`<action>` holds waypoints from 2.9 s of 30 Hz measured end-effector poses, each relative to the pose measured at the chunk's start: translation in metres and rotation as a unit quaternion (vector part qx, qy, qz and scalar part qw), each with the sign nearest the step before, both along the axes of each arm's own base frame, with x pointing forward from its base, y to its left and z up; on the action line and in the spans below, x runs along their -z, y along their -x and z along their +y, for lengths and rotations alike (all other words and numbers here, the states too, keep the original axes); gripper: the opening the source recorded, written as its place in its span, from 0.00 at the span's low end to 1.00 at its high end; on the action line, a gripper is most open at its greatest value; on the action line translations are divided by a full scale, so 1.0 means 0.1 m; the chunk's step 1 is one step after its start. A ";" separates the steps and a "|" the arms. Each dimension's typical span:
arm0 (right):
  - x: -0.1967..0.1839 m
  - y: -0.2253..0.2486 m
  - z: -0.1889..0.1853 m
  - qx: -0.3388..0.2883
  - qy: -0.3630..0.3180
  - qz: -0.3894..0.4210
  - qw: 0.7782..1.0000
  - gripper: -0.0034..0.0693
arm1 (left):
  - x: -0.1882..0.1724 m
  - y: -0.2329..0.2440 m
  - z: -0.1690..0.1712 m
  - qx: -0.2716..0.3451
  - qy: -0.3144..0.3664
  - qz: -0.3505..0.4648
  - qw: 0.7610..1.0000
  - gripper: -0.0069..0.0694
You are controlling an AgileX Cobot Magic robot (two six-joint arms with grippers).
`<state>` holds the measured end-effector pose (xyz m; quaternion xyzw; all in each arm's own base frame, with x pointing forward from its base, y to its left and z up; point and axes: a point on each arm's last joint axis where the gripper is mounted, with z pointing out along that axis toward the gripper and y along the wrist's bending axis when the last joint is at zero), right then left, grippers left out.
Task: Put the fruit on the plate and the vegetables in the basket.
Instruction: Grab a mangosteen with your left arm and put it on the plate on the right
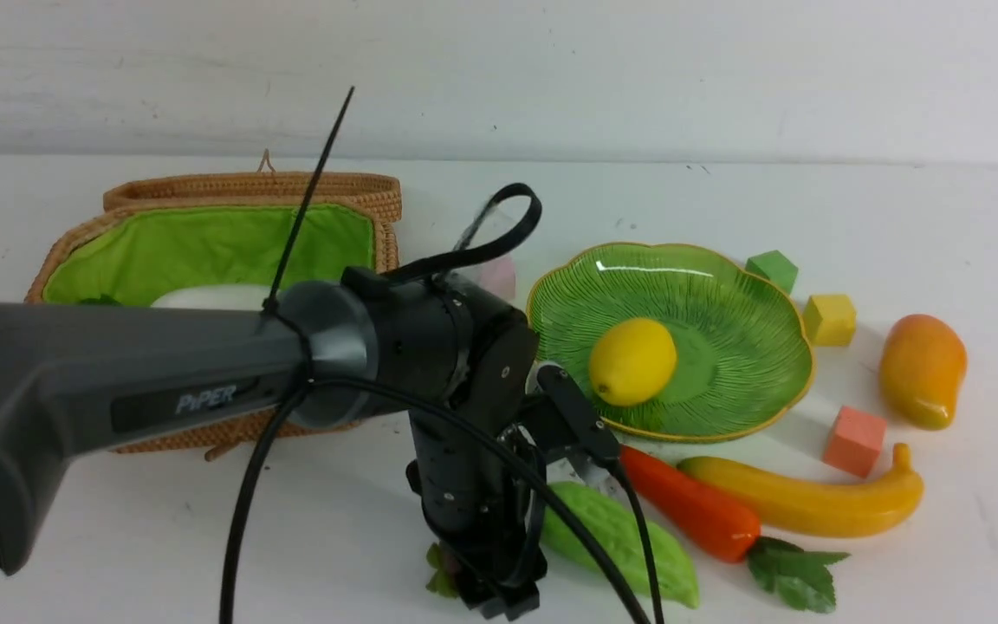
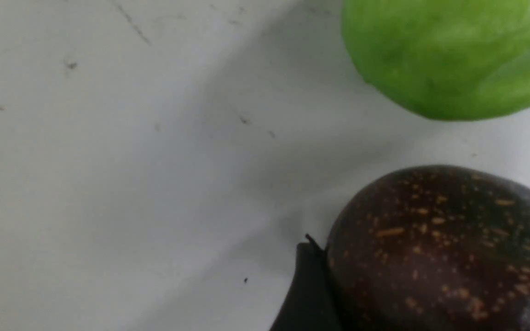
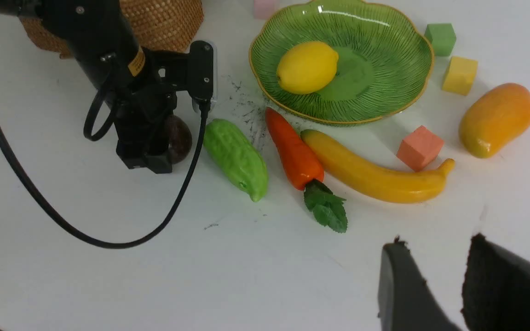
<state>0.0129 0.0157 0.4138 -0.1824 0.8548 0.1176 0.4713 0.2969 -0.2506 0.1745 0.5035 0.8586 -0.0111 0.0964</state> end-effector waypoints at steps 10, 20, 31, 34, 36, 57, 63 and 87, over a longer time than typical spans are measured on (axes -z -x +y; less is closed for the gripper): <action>0.01 -0.01 0.00 -0.001 -0.001 0.002 1.000 0.35 | -0.54 -0.13 -0.02 -0.026 -0.012 -0.035 0.999 0.81; -0.10 -0.07 0.01 0.010 -0.022 -0.064 0.998 0.35 | -1.24 -0.54 -0.48 -0.055 0.231 -0.208 0.949 0.81; -0.10 -0.07 0.01 0.010 -0.023 -0.065 0.998 0.35 | -0.85 -0.89 -0.70 -0.048 0.254 -0.256 0.931 0.81; -0.10 -0.07 0.01 0.010 -0.024 -0.065 0.998 0.35 | -0.73 -1.02 -0.71 -0.051 0.270 -0.280 0.920 0.81; -0.10 -0.07 0.01 0.009 -0.023 -0.064 0.998 0.35 | -0.68 -1.08 -0.71 -0.053 0.280 -0.293 0.913 0.81; -0.08 -0.06 0.01 0.008 -0.020 -0.054 0.998 0.36 | -0.93 -1.03 -0.63 -0.071 0.298 -0.288 0.907 0.87; -0.09 -0.07 0.01 0.008 -0.021 -0.058 0.998 0.37 | -1.08 -0.99 -0.62 -0.084 0.319 -0.282 0.901 0.87; -0.06 -0.05 0.01 0.004 -0.019 -0.043 0.999 0.37 | -1.07 -0.96 -0.64 -0.112 0.344 -0.245 0.899 0.96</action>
